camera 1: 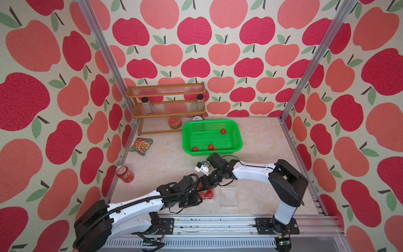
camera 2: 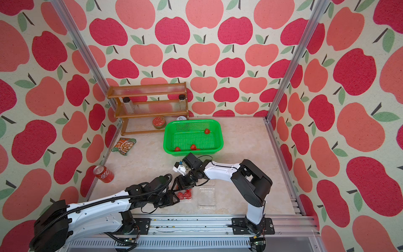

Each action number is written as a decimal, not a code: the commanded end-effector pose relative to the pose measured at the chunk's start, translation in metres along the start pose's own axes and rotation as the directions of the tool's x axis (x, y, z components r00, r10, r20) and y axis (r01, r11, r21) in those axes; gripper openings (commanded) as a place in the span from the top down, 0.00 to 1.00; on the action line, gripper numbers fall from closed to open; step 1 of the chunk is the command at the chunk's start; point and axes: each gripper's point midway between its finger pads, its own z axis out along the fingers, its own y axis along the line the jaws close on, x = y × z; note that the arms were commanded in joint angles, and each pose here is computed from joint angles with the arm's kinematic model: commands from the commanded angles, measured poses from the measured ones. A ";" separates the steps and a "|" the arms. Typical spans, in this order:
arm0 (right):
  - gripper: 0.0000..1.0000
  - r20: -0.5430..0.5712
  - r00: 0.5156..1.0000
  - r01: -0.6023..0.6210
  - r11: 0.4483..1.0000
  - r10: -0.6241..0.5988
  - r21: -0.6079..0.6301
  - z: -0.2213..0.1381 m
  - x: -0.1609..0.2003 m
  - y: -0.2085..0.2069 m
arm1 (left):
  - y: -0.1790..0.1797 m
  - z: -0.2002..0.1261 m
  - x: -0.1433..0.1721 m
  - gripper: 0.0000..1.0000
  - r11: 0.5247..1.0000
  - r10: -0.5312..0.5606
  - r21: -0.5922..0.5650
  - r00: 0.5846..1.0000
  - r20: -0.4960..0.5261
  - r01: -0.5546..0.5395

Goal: Pack strawberries into containers
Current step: Close the packing box at the center of the board, then move the packing box to the center of the board, then close the packing box at the center of the board.

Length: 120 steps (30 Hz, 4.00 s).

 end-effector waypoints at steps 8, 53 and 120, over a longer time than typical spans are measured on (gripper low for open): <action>0.35 -0.024 0.997 -0.068 0.997 0.069 0.041 0.005 0.012 -0.020 | 0.016 0.008 0.005 0.65 0.993 0.003 -0.115 0.999 -0.036 -0.007; 0.35 0.057 0.985 -0.167 0.979 0.161 0.119 -0.085 0.103 0.012 | -0.054 -0.031 -0.070 0.48 0.965 0.159 -0.223 0.985 0.071 -0.140; 0.36 -0.013 0.969 -0.244 0.960 0.248 0.141 -0.040 0.057 -0.042 | -0.060 0.008 -0.083 0.49 0.951 0.153 -0.261 0.987 -0.057 -0.163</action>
